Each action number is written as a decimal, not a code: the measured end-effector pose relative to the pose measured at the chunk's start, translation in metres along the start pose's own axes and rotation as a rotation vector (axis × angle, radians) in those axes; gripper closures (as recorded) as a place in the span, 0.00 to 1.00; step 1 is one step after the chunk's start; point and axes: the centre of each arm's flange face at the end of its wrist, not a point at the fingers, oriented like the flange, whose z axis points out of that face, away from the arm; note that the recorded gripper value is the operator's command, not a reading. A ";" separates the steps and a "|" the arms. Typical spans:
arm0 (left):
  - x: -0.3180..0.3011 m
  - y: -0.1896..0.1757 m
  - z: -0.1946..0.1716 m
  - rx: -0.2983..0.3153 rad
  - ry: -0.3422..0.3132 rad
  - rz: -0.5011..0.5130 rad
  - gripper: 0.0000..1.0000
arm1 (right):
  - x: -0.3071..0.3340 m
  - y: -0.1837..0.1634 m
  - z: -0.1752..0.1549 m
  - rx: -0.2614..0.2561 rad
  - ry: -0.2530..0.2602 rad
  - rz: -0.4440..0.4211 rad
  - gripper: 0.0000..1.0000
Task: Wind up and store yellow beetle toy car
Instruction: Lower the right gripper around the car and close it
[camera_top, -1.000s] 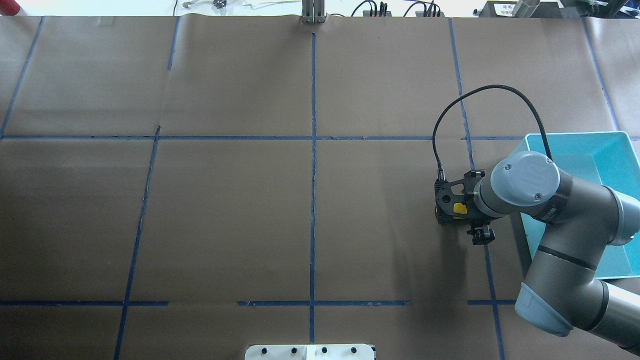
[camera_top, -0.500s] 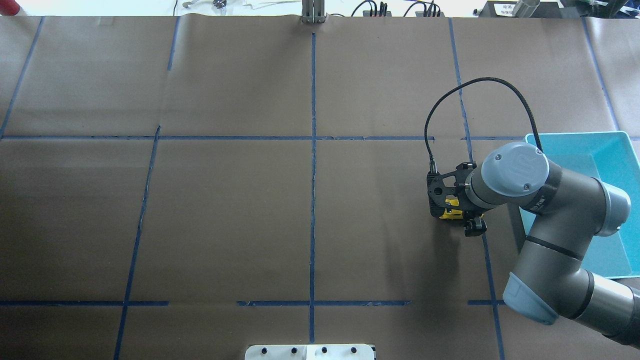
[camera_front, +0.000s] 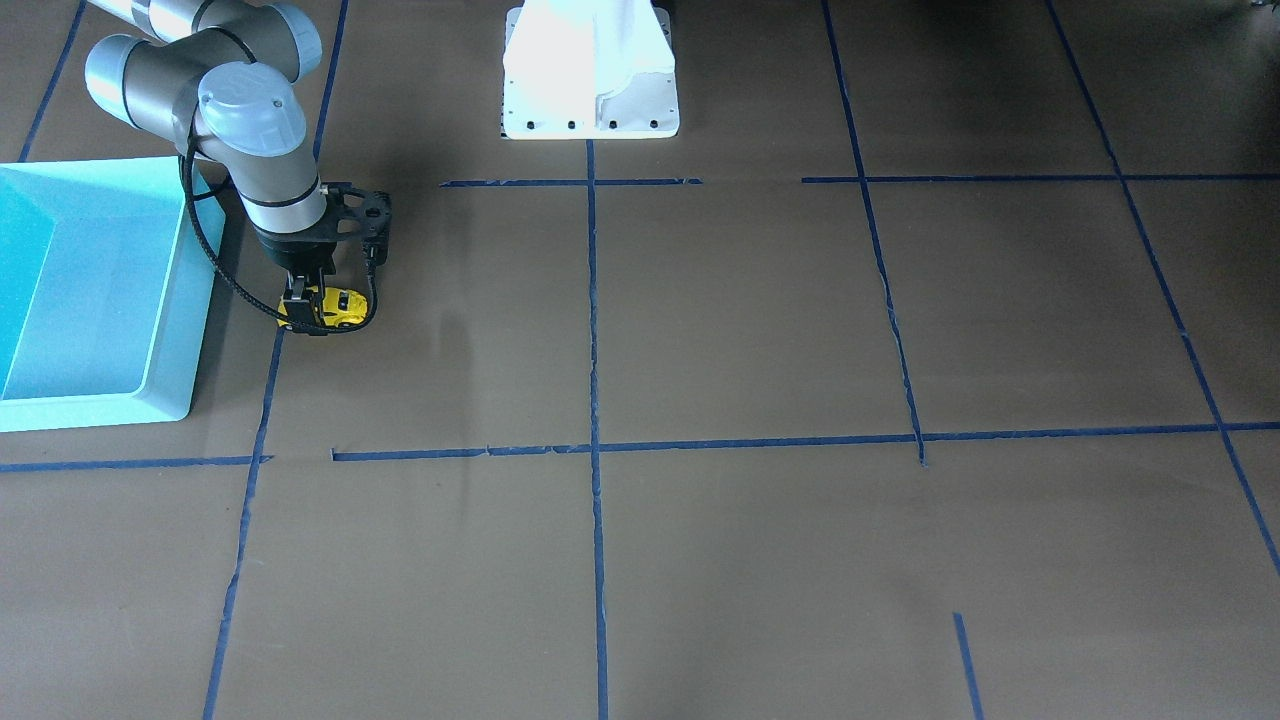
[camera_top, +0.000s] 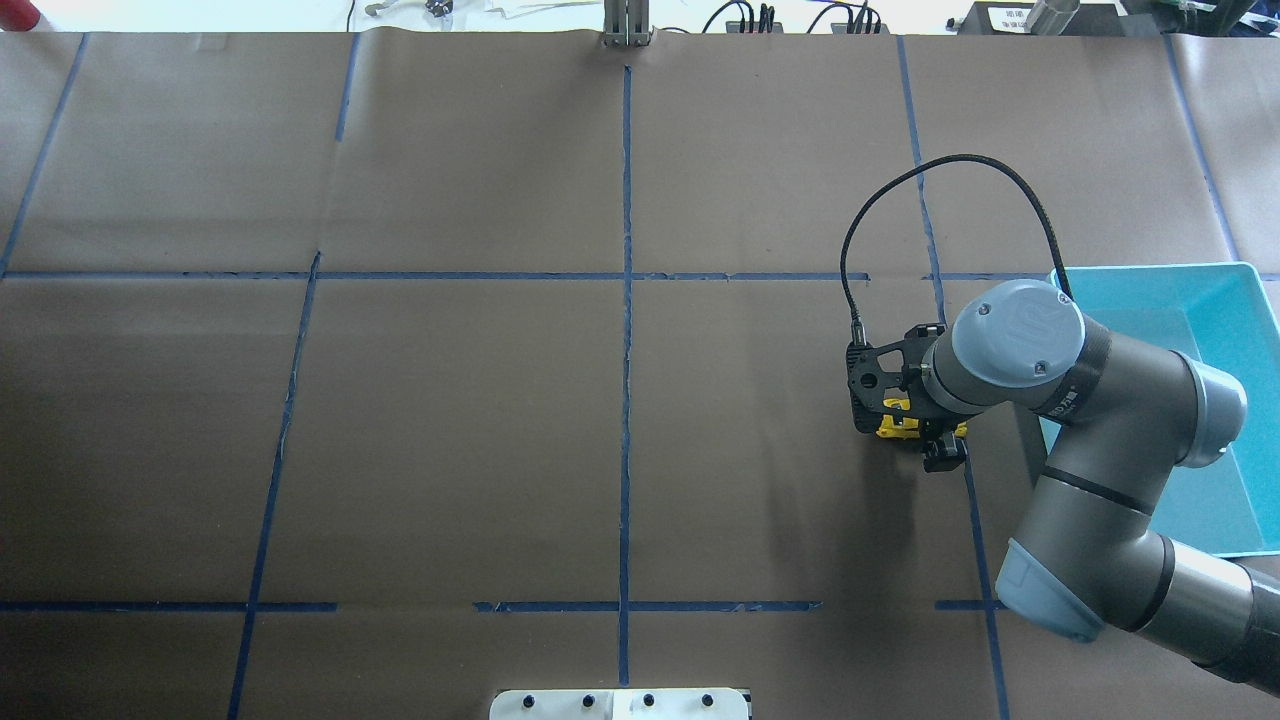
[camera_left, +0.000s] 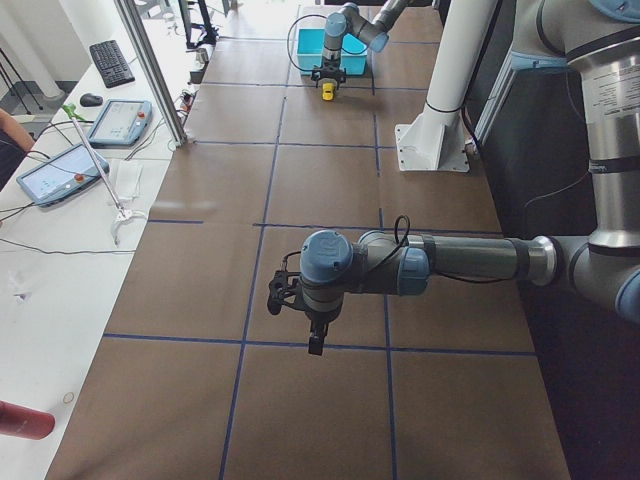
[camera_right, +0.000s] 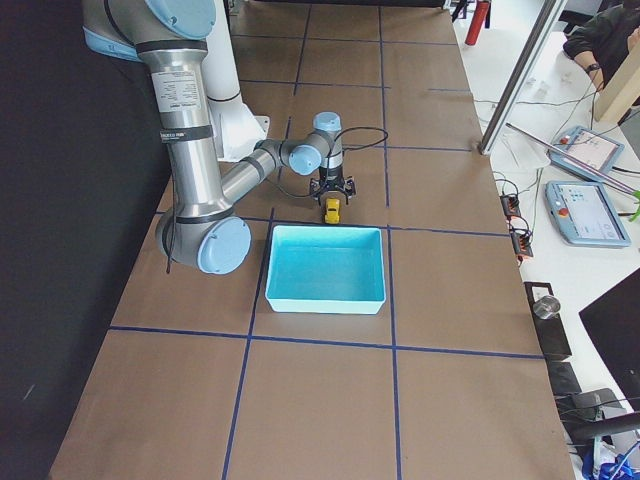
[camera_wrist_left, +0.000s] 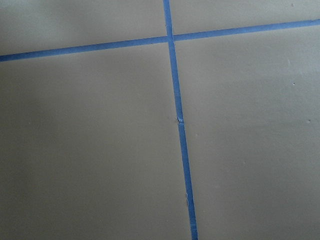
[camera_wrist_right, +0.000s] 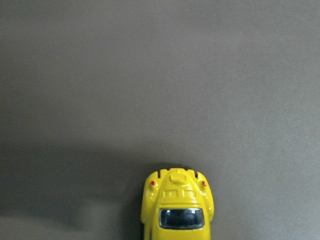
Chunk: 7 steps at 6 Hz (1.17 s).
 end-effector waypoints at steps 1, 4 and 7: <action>0.000 0.000 0.000 -0.001 0.001 -0.003 0.00 | -0.002 0.002 0.004 0.002 -0.023 -0.008 0.06; -0.001 0.001 0.003 -0.004 0.018 -0.010 0.00 | -0.003 0.005 0.008 0.005 -0.048 -0.007 0.80; -0.010 0.005 0.012 -0.024 0.027 -0.036 0.00 | 0.001 0.007 0.002 0.025 -0.069 0.003 0.89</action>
